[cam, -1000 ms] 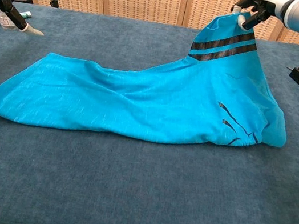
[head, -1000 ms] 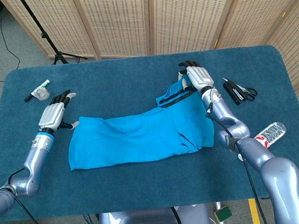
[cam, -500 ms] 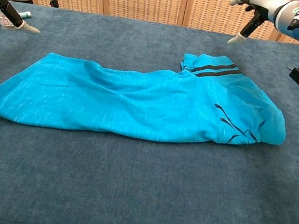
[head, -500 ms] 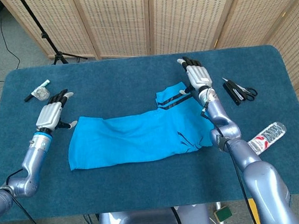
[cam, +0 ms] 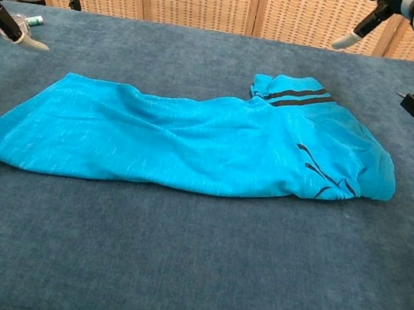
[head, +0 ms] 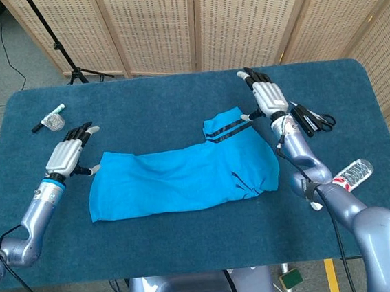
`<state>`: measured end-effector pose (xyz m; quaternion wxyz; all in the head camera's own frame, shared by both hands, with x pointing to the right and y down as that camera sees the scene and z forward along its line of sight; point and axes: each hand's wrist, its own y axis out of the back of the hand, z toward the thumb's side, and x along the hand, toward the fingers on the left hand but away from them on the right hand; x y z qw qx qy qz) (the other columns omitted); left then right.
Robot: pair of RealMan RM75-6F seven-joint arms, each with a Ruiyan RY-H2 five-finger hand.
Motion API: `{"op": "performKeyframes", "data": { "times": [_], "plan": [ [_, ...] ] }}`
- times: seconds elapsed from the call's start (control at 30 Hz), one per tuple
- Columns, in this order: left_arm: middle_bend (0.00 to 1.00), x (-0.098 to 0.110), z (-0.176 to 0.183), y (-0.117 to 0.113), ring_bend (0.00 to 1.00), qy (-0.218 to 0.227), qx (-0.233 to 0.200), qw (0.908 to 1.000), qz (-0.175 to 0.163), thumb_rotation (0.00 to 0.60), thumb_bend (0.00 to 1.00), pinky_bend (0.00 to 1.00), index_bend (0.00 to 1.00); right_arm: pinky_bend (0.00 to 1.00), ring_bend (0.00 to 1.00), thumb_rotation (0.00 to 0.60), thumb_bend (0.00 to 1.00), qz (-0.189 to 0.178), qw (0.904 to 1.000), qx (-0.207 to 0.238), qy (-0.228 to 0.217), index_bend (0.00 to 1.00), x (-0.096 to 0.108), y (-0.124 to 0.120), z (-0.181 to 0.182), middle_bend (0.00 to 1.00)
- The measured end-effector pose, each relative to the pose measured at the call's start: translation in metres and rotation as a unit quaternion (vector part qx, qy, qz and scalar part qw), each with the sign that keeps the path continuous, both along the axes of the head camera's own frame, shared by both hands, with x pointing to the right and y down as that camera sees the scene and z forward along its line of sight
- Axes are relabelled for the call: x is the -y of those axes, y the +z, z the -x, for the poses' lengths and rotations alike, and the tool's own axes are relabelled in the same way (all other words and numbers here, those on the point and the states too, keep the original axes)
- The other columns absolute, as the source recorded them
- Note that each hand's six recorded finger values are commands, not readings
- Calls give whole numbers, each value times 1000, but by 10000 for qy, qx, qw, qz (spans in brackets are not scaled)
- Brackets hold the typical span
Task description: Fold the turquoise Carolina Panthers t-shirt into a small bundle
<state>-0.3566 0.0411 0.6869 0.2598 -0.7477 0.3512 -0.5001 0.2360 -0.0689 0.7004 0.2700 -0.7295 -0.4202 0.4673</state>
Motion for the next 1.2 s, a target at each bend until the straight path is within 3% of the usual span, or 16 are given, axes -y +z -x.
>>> {"op": "performKeyframes", "data": {
  "times": [0.3,0.7,0.93,1.2],
  "plan": [
    [0,-47,38,-12,0,409,-126,9990,156,600,217,0,0,0,0,600,0,-248,9994,-150,-196,0,-43,-38,-52,0],
    [0,-110,79,-21,0,726,-158,9968,301,600,217,0,0,0,0,600,0,-420,9980,-467,35,0,-127,-87,-146,0],
    [0,-129,78,-8,0,879,-40,9955,358,600,220,0,0,0,0,600,0,-587,9973,-323,313,0,-174,-118,-191,0],
    [0,-144,70,1,0,1008,-54,9942,375,600,221,0,0,0,0,600,0,-743,9962,-266,367,0,-205,-137,-202,0]
  ]
}}
